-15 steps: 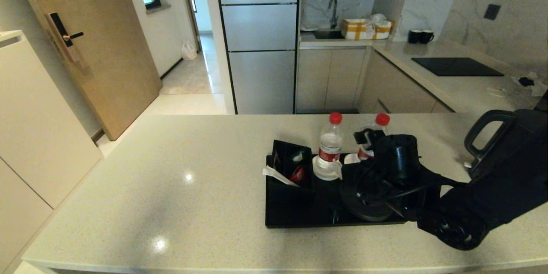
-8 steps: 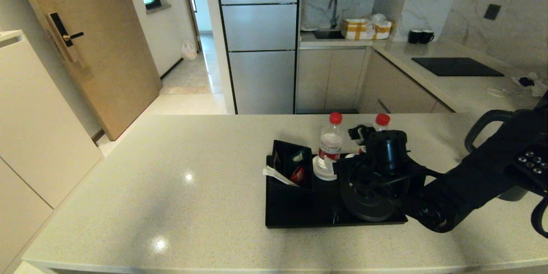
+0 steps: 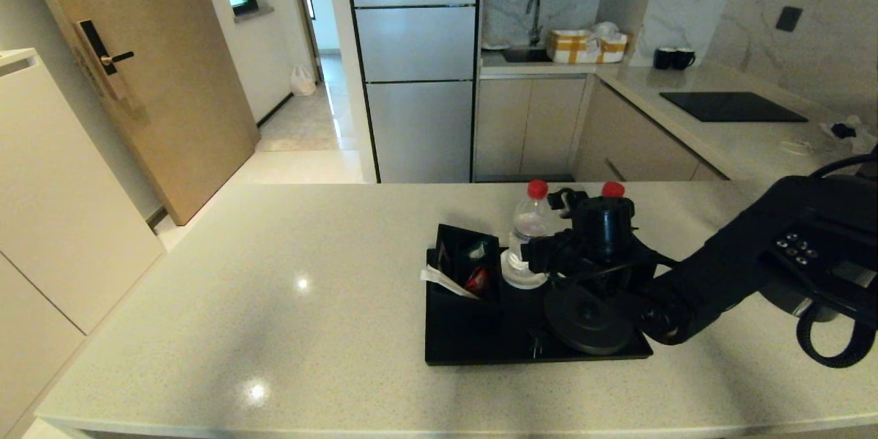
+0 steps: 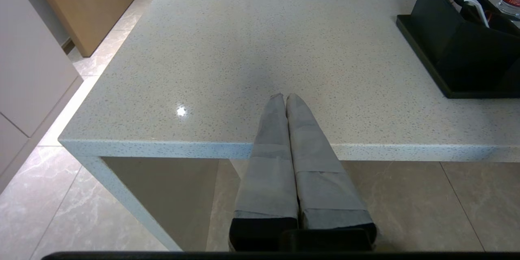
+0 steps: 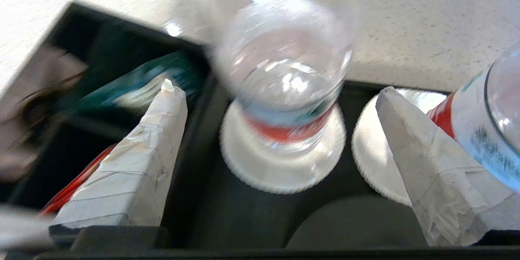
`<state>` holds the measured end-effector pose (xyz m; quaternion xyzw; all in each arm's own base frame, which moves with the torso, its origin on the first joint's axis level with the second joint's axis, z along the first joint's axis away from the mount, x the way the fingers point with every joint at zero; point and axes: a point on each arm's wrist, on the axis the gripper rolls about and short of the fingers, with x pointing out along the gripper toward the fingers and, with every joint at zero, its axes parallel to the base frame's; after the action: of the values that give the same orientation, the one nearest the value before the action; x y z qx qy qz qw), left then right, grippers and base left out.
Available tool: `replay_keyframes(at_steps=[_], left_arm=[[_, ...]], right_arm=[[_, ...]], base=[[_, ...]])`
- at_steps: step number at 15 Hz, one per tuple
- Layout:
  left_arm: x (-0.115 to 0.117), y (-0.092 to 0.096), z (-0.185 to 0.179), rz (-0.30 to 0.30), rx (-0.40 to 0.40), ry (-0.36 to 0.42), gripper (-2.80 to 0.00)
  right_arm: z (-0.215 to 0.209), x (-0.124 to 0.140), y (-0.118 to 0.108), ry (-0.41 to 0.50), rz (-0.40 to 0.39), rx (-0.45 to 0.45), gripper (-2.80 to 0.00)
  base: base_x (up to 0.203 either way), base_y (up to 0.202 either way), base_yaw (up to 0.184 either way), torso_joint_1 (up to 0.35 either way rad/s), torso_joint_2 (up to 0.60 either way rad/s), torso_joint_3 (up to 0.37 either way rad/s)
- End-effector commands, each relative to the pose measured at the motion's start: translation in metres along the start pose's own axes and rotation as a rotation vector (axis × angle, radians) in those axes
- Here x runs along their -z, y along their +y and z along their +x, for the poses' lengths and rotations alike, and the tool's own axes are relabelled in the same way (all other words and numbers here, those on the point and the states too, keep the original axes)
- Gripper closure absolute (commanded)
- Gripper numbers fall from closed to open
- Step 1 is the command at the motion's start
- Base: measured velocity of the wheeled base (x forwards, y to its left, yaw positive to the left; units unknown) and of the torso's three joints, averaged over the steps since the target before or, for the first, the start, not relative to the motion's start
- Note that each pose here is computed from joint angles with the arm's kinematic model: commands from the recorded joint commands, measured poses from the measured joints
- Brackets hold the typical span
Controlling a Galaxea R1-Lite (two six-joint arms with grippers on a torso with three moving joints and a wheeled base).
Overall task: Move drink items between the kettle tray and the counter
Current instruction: Pick up the bottled water
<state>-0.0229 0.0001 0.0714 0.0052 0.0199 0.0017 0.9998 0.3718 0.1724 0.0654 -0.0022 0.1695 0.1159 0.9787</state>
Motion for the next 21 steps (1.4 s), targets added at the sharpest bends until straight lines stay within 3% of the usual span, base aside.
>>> replay_keyframes(at_steps=[1,10,11,17,21], left_arm=[[0.0,0.0,0.0,0.0,-0.001,0.0,0.0],[0.0,0.0,0.0,0.0,-0.001,0.0,0.0],[0.0,0.0,0.0,0.0,-0.001,0.0,0.0],[0.0,0.0,0.0,0.0,-0.001,0.0,0.0],[0.0,0.0,0.0,0.0,-0.001,-0.001,0.0]], right_arm=[[0.016,0.006,-0.002,-0.001,0.004,0.011,-2.8],[0.045,0.014,-0.007,-0.033,0.006,0.027,-2.8],[0.045,0.015,-0.007,-0.03,-0.005,0.027,0.0],[0.041,0.006,-0.007,-0.05,-0.01,0.028,0.0],[0.011,-0.033,-0.007,-0.1,-0.002,0.018,0.0]], base=[[0.0,0.0,0.0,0.0,0.0,0.0],[0.0,0.0,0.0,0.0,0.0,0.0],[0.0,0.0,0.0,0.0,0.0,0.0],[0.0,0.0,0.0,0.0,0.0,0.0],[0.0,0.0,0.0,0.0,0.0,0.0]])
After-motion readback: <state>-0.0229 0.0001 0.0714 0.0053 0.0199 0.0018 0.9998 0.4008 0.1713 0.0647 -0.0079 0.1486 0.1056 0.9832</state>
